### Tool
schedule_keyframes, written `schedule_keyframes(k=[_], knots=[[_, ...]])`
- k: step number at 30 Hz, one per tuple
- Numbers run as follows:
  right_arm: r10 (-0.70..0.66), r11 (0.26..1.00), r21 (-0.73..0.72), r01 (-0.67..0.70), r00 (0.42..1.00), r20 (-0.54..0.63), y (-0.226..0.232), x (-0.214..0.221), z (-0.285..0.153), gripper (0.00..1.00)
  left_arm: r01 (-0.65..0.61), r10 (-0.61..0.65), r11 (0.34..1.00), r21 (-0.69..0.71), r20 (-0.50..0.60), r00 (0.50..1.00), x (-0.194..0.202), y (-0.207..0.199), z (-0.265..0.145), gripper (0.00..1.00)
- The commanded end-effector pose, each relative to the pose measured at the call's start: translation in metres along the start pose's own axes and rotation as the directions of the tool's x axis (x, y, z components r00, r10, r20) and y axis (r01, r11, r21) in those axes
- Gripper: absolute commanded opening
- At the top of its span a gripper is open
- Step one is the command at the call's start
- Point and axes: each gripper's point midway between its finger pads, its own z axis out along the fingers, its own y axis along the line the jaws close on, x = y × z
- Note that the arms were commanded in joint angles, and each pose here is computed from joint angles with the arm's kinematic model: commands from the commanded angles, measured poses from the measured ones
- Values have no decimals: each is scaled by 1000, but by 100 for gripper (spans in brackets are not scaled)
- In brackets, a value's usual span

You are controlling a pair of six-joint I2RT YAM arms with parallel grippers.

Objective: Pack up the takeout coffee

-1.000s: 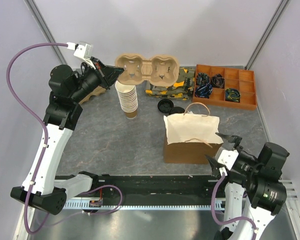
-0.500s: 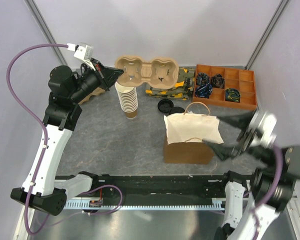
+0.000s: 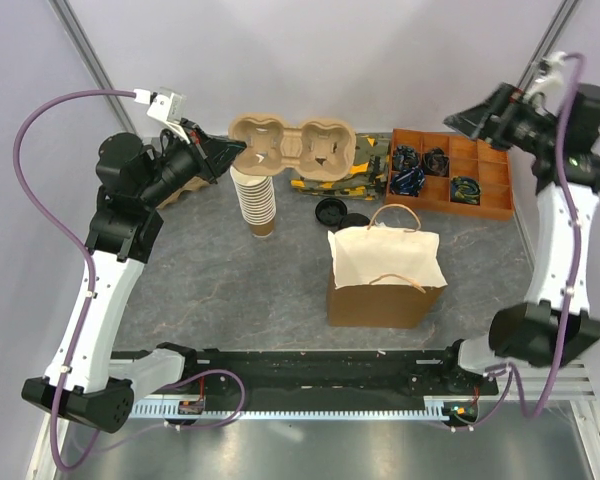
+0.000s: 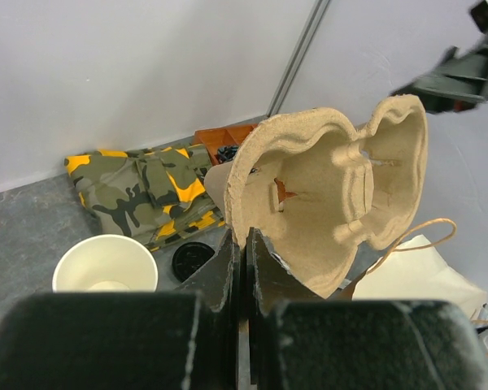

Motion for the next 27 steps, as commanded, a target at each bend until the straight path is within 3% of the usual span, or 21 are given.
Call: schedule_keyframes(k=[1,5,8,14,20,27], knots=[[-202,965,119,235,950,-238,-2,44,38,98,-24,24,999,24,25,999,-7,-7,-6,2],[-260,932,155,327,903,-341,-6,68,13,98,-28,28,1000,4,20,999,-4,-3,-11,2],[-298,913,144,381,866,-402,8,86,-46,98,-24,24,1000,-3,11,1000,0,0,-12,2],[-221,937,144,318,861,-459,35,126,-113,98,2,-2,1000,13,-6,1000,6,-2,-12,2],[-278,921,126,368,848,-451,49,141,-121,98,45,-44,999,24,-31,999,17,-9,-24,2],[-218,939,120,321,831,-512,38,164,-101,98,111,-110,994,23,-65,992,38,-19,-45,2]])
